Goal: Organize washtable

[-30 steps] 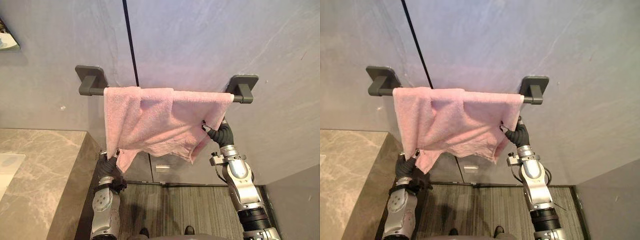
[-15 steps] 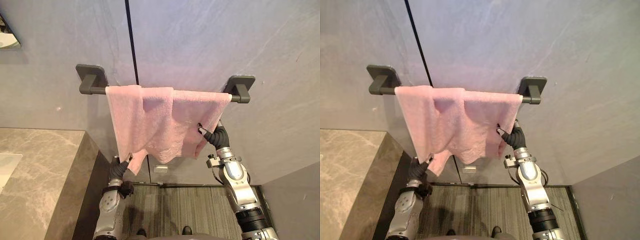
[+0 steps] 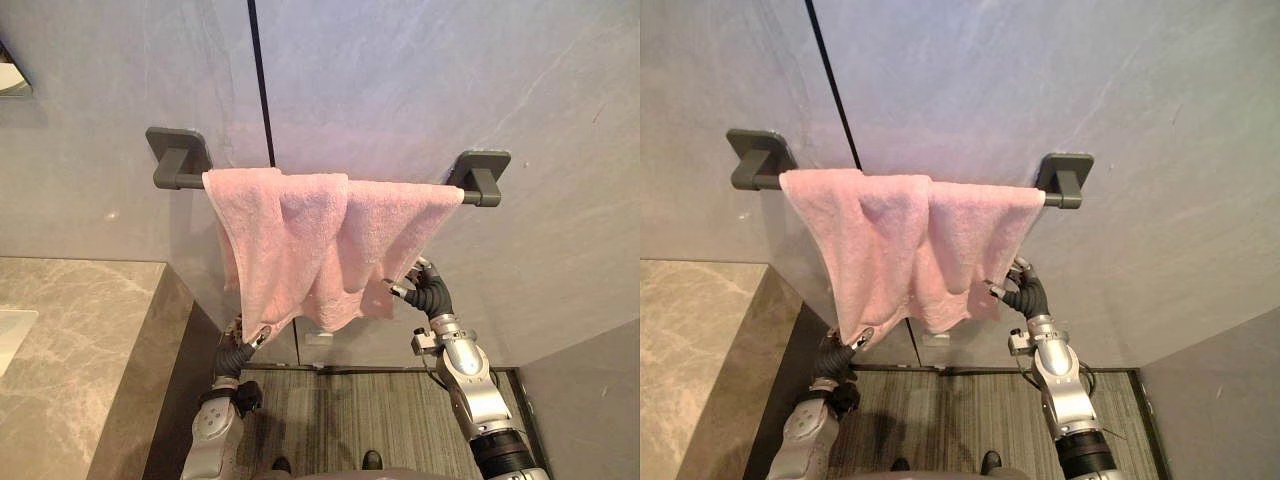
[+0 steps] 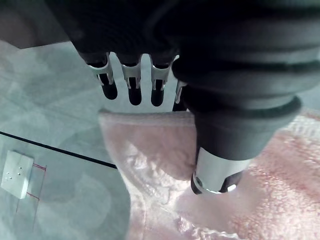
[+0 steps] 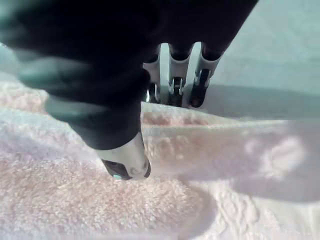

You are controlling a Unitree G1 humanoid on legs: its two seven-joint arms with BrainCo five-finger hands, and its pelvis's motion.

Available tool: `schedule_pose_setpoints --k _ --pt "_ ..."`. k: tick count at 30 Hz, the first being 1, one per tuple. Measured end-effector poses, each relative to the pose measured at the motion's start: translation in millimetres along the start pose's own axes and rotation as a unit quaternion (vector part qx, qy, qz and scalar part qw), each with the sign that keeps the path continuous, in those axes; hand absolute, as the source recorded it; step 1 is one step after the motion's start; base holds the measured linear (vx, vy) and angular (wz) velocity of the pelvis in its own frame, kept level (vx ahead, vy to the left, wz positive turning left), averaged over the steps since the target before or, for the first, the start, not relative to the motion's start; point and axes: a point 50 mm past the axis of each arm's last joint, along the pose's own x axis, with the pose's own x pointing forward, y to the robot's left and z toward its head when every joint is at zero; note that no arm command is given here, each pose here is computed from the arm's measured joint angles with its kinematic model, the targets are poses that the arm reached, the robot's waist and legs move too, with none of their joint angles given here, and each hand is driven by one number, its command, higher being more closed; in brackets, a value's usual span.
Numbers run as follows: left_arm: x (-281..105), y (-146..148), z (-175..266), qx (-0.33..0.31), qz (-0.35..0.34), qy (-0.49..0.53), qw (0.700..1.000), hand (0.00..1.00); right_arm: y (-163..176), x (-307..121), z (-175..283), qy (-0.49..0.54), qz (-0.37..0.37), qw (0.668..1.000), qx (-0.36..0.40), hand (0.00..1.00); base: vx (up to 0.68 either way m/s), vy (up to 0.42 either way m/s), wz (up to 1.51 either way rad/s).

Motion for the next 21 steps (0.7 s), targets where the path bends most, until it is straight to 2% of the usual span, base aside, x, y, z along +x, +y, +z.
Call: schedule_pose_setpoints --k 14,21 --pt "-4.0 5.0 0.5 -0.004 0.012 -0.003 1.0 0.0 -6.3 -10.9 -10.2 0.021 -0.027 0.999 0.014 0.0 -0.04 -0.017 0.01" --pt "-11.6 31.0 47.4 -0.037 0.078 -0.112 0.99 0.0 -51.1 -32.6 -17.4 0.038 -0.145 0.988 0.024 0.0 -0.05 -0.015 0.0"
